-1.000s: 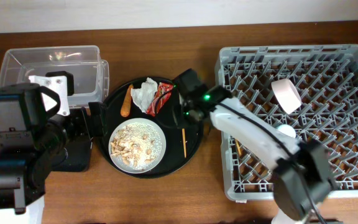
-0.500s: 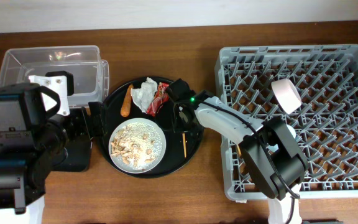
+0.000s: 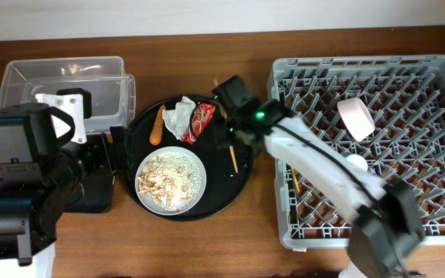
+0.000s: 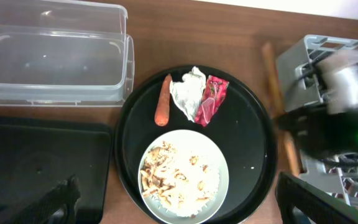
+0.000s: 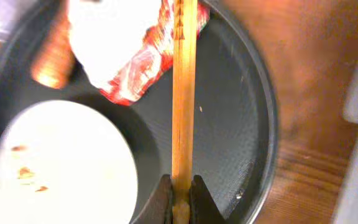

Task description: Sort waste into correct bins and load items into the dishwasher rack

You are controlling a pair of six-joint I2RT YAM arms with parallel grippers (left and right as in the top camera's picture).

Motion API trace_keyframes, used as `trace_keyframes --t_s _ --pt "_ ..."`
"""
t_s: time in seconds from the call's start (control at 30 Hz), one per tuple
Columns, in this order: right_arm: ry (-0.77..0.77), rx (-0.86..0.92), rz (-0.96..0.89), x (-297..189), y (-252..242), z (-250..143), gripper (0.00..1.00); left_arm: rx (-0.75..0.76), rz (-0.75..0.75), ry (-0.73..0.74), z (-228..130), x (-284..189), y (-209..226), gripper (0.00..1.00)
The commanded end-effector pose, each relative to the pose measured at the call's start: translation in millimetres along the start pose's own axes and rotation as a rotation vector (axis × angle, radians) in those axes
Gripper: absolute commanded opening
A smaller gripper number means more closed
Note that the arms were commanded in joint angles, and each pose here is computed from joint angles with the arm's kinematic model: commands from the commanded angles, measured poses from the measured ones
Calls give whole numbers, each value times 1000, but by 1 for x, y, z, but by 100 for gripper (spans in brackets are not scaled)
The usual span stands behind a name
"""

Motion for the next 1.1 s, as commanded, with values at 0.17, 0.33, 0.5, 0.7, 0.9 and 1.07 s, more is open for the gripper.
trace_keyframes --t_s 0.17,0.33,0.5,0.7,0.9,1.07 --pt "9 145 -291 -61 -136 7 4 -5 5 -13 2 -3 0 99" --pt "191 96 -257 -16 -140 -23 23 -5 5 -13 2 -3 0 99" --pt "59 101 -139 -60 -113 -13 53 -5 5 -13 2 -3 0 99" --pt "-204 -108 107 -167 -35 -36 98 -5 5 -13 2 -3 0 99" --pt "-340 -172 4 -215 -55 -50 98 -5 5 -13 2 -3 0 99" --pt "-630 -290 -78 -277 -81 -70 98 -5 5 -13 2 -3 0 99"
Point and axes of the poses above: each gripper's point midway between its finger pads, its own x axis out along the fingers, its own y axis along the line the jaws close on, z = x × y, the point moved 6 cm from there along -x, back along the fingers, and after that the axes turned 2 degrees about x, right-handed, at the moved point
